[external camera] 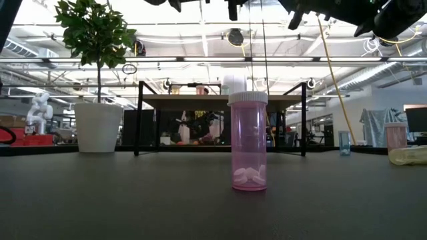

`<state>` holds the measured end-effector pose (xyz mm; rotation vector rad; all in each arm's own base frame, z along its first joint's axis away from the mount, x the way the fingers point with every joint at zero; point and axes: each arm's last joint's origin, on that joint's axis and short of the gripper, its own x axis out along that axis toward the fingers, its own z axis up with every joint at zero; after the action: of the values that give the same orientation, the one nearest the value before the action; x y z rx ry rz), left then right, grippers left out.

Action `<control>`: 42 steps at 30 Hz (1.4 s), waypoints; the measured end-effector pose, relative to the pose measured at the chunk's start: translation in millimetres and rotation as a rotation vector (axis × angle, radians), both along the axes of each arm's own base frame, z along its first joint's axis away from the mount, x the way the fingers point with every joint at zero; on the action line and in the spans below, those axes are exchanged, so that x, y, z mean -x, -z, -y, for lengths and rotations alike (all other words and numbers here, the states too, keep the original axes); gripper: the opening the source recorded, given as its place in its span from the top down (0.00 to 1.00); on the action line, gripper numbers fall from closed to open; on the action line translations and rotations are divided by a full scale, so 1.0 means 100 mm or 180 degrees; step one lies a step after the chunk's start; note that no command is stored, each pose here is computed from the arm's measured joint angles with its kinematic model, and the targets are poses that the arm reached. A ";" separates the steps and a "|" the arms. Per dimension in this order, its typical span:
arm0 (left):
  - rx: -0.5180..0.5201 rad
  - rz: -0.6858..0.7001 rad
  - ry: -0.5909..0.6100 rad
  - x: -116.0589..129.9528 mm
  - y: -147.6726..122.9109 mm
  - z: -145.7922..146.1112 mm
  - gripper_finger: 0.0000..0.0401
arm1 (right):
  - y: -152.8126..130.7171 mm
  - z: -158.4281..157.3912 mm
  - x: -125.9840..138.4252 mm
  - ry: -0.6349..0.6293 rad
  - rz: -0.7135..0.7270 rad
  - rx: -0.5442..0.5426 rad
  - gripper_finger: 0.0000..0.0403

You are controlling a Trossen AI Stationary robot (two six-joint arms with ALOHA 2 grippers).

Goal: Pick and place medicine bottles onto shelf by color
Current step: Put the top pink pill bottle on the shelf

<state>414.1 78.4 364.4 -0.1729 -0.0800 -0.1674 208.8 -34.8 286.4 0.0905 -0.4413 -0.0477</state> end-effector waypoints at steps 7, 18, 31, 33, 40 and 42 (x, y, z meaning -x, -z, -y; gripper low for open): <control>0.0056 -0.0011 -0.0016 0.00 0.00 -0.01 0.66 | 0.02 0.05 -0.01 0.0004 -0.0056 -0.0083 0.75; 0.0108 -0.0007 -0.0021 0.00 0.00 -0.02 0.38 | 0.02 0.07 -0.11 -0.0162 -0.0147 -0.0133 0.75; 0.0106 -0.0013 -0.0033 0.01 0.00 -0.06 0.70 | -0.01 0.10 -0.14 -0.0123 -0.0121 -0.0146 0.75; 0.0101 -0.0008 -0.0042 0.01 0.00 -0.07 0.75 | -0.01 0.10 -0.14 -0.0115 -0.0113 -0.0220 0.75; 0.0170 -0.0050 -0.0077 0.02 0.01 -0.13 0.75 | 0.02 0.11 -0.14 -0.0096 -0.0197 -0.0342 0.64; 0.0201 -0.0078 -0.0089 0.03 0.02 -0.15 0.72 | 0.03 0.11 -0.14 -0.0111 -0.0244 -0.0409 0.59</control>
<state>411.3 93.0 362.6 -0.2368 -0.0634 -0.1349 223.2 -45.8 283.8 0.2220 -0.3598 -0.0449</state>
